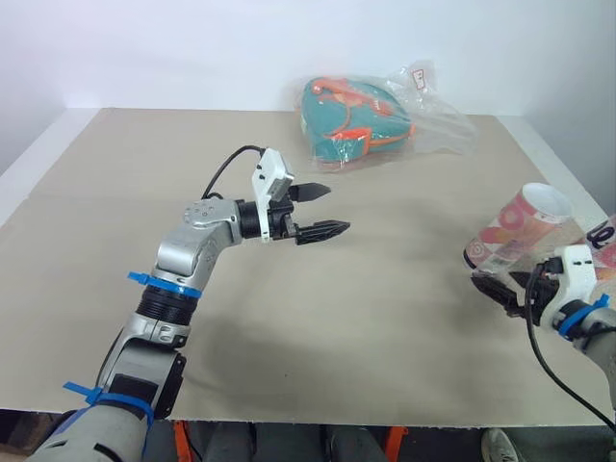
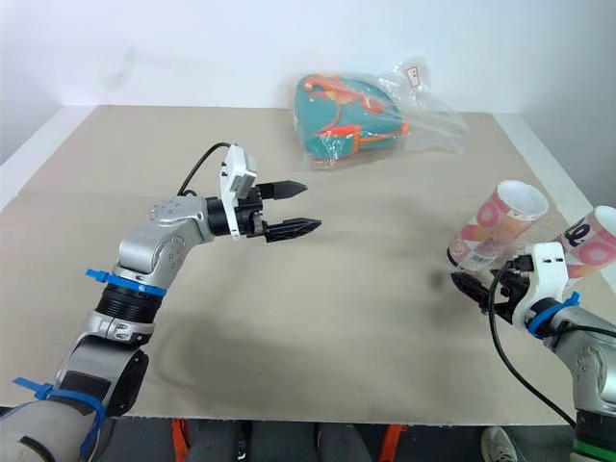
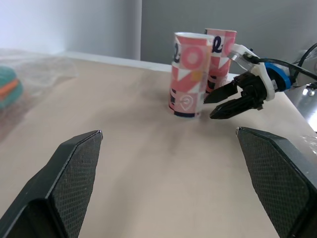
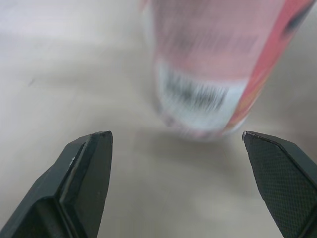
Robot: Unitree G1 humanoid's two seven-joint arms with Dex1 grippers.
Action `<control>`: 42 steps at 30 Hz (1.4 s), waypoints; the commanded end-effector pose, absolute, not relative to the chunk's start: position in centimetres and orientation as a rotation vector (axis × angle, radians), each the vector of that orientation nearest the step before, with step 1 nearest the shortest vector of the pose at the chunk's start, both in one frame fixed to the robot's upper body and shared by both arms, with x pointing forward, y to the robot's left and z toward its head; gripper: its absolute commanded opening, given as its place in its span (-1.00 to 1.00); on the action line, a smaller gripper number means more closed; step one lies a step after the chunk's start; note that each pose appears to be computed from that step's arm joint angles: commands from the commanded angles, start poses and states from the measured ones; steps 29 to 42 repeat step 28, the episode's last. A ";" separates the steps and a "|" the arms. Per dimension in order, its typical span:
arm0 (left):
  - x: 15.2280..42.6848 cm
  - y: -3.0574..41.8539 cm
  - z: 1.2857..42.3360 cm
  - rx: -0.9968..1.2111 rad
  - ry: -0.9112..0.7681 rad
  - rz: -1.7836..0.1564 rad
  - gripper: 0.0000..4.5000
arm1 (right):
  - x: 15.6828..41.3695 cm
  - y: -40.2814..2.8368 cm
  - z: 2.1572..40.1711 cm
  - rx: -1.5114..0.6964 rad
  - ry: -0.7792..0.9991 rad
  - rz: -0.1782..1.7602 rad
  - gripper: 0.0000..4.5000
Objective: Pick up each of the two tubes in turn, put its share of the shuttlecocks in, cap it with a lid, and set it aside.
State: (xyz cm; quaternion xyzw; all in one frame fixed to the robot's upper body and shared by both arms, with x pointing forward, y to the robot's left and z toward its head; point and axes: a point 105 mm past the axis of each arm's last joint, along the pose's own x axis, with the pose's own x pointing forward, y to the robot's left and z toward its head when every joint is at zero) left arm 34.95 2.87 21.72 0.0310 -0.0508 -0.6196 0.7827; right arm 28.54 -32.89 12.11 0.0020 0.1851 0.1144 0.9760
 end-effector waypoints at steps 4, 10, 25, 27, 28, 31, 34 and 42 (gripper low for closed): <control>33.3 4.6 21.4 0.113 -0.088 -1.357 1.00 | 27.4 -31.2 14.2 -0.023 0.344 0.355 0.99; 31.8 10.2 16.9 0.120 0.059 -1.241 1.00 | 27.1 -22.5 14.9 0.012 0.280 0.699 0.99; 32.4 13.3 14.2 0.034 0.045 -0.953 1.00 | 28.3 -16.3 13.5 0.042 0.244 0.834 0.99; 32.5 13.2 13.8 0.033 0.048 -0.949 1.00 | 28.5 -16.4 13.4 0.040 0.239 0.826 0.99; 32.5 13.1 13.7 0.028 0.048 -0.953 1.00 | 28.5 -16.4 13.4 0.039 0.237 0.824 0.99; 32.5 13.1 13.7 0.028 0.048 -0.953 1.00 | 28.5 -16.4 13.4 0.039 0.237 0.824 0.99; 32.5 13.1 13.7 0.028 0.048 -0.953 1.00 | 28.5 -16.4 13.4 0.039 0.237 0.824 0.99; 32.5 13.1 13.7 0.028 0.048 -0.953 1.00 | 28.5 -16.4 13.4 0.039 0.237 0.824 0.99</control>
